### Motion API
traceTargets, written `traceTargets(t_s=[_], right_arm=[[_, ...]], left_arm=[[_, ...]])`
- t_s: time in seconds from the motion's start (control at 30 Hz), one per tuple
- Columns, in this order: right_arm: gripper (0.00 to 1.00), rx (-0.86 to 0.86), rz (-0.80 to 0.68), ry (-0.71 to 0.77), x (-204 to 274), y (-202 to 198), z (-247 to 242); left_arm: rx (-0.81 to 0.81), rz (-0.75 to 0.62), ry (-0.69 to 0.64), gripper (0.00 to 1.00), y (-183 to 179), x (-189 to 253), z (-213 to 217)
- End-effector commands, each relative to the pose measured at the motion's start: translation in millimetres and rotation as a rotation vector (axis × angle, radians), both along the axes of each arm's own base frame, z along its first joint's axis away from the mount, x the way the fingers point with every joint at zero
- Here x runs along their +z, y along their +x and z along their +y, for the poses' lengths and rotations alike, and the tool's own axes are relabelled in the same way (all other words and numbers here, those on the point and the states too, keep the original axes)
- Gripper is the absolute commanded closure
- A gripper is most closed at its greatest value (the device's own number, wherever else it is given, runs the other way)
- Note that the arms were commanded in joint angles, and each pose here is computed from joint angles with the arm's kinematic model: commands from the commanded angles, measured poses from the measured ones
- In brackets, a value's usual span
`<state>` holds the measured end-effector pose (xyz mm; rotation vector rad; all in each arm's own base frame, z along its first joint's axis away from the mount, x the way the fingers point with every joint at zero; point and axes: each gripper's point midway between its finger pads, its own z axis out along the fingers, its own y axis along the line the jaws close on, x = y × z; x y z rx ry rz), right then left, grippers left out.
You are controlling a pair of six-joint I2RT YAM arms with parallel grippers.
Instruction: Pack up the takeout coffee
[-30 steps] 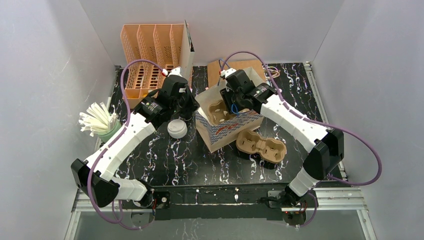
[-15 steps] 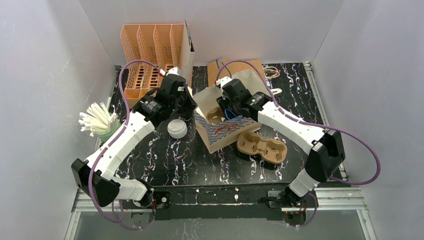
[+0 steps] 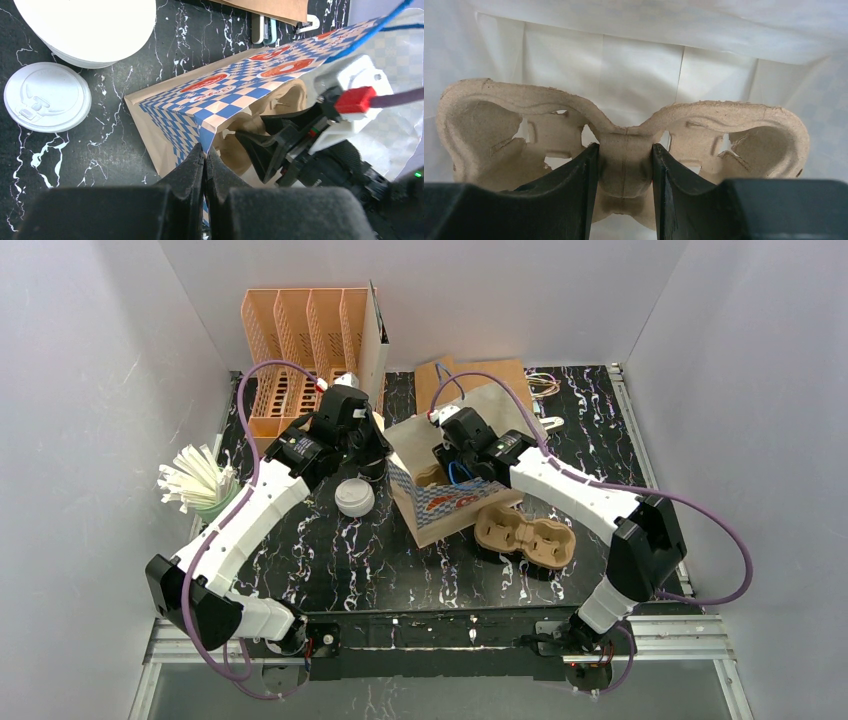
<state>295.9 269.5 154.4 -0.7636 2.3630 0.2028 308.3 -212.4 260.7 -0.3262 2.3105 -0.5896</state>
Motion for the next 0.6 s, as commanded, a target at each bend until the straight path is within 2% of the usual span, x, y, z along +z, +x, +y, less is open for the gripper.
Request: traceTargets(t_s=[0.0, 0.3, 0.57], right_arm=[[0.77, -0.011, 0.033, -0.054, -12.9, -0.5, -2.4], [0.78, -0.008, 0.06, -0.054, -28.0, -2.0, 1.0], [0.77, -0.064, 0.177, -0.132, -58.7, -7.7, -7.1]], left_arm=[[-0.008, -0.025, -0.025, 1.0, 3.3, 14.7, -2.5], [-0.004, -0.035, -0.025, 1.0, 7.4, 18.8, -3.2], [-0.011, -0.046, -0.035, 1.0, 8.6, 24.1, -5.4]])
